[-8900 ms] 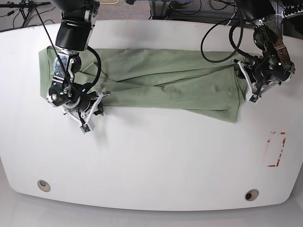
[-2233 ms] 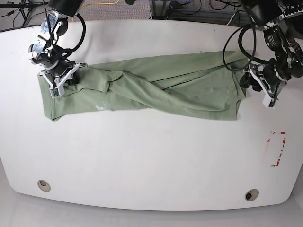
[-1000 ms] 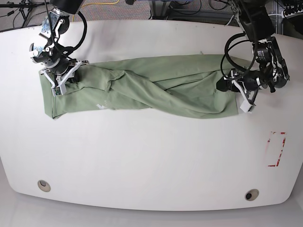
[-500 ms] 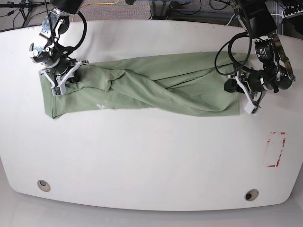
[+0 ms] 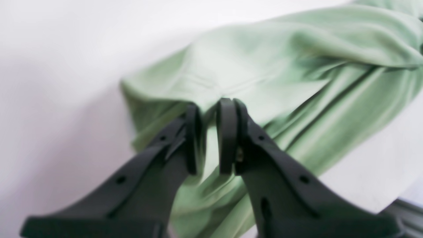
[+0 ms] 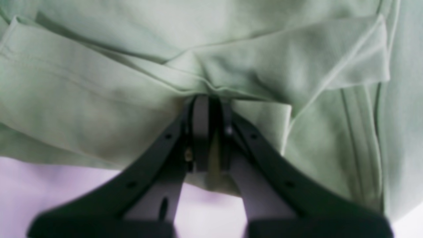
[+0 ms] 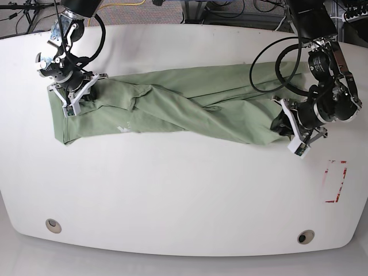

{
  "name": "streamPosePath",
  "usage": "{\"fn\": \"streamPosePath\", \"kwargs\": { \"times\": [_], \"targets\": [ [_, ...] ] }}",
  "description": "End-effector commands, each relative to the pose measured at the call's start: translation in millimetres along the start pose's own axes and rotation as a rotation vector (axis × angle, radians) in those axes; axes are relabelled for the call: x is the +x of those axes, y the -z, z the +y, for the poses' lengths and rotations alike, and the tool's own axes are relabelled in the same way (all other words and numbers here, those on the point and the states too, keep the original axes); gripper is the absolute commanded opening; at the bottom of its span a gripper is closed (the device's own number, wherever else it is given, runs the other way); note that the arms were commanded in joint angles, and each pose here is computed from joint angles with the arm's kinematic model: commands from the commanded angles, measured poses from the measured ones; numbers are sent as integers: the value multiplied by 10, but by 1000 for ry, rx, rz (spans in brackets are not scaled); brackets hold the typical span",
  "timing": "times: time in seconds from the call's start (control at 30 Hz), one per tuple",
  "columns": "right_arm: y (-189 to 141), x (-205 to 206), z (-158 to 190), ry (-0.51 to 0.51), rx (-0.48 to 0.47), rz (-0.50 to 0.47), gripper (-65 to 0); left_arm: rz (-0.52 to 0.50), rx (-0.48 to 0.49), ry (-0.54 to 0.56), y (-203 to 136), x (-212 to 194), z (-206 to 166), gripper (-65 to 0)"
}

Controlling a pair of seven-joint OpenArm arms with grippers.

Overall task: Fold the T-shirt properly
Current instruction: 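Move the left gripper onto the strip's end and grasp the fabric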

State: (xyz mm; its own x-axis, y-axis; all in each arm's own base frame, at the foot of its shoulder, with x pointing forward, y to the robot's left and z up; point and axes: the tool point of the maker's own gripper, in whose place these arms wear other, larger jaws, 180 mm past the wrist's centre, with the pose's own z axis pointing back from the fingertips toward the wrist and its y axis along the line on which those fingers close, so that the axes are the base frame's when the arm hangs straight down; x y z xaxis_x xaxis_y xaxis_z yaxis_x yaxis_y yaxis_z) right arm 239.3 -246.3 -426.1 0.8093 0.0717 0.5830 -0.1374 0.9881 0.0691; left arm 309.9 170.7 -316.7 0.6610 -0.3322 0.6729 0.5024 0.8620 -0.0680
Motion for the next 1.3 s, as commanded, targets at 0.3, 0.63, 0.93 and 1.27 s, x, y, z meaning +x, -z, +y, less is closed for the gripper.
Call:
{"fn": "streamPosePath", "kwargs": {
  "times": [0.3,0.63,0.93,1.27],
  "targets": [
    [-17,-43,-47,-16,-16,31,-609,-29,62,-49,-190,-25,216,-404],
    [6,-37,9,-6,-6,26,-609,18,85,-71,-240,-202,366,-264],
    [17,-44,33,-4,-2,27,-609,17,25,-194,-16,-289,350,-210],
    [15,-57,36,-3,-1,29,-609,-21,-18,-304,195,-287,397,-212]
  ]
}}
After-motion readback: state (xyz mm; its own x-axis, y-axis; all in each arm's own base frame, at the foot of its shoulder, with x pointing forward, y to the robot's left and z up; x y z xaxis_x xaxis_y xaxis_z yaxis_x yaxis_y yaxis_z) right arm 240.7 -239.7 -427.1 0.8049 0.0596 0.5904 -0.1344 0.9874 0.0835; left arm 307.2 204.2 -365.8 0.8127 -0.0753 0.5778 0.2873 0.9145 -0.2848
